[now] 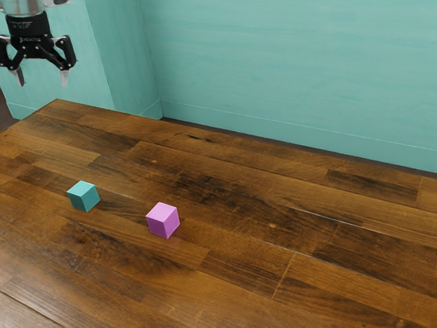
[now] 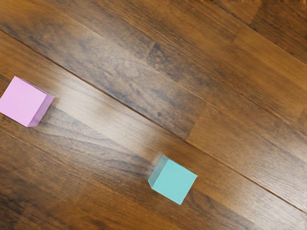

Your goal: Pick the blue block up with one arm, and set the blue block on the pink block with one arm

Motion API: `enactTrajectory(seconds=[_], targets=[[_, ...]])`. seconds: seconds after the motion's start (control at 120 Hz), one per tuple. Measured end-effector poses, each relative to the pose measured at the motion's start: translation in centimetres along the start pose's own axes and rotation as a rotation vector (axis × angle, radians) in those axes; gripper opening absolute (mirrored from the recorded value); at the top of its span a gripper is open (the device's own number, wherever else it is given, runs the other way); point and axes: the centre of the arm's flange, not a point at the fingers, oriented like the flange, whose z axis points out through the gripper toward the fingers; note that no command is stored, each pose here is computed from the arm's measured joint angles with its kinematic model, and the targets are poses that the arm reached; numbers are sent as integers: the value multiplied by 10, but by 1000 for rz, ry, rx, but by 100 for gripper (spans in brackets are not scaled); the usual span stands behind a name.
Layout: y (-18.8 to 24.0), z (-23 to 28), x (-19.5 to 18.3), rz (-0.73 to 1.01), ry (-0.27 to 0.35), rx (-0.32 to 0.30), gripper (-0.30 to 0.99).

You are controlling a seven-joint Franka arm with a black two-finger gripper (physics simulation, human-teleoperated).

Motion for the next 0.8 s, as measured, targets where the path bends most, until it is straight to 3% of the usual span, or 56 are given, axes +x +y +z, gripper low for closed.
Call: enactTrajectory(seconds=[0.108,0.192,0.25,0.325,0.392,0.542,0.675,0.75,0.8], targets=[[-9,-2,2,-38,1,-2,69],[-29,-102,-37,-79,196,-59,69],[-14,-159,-98,-39,305,-83,69],[30,-195,-167,85,372,-115,69],[35,-194,-173,96,355,-120,69],[42,-173,-145,88,289,-116,69],[54,-133,-114,80,192,-80,69],[41,-95,-160,46,139,0,69],[14,-57,-194,-2,95,13,69]])
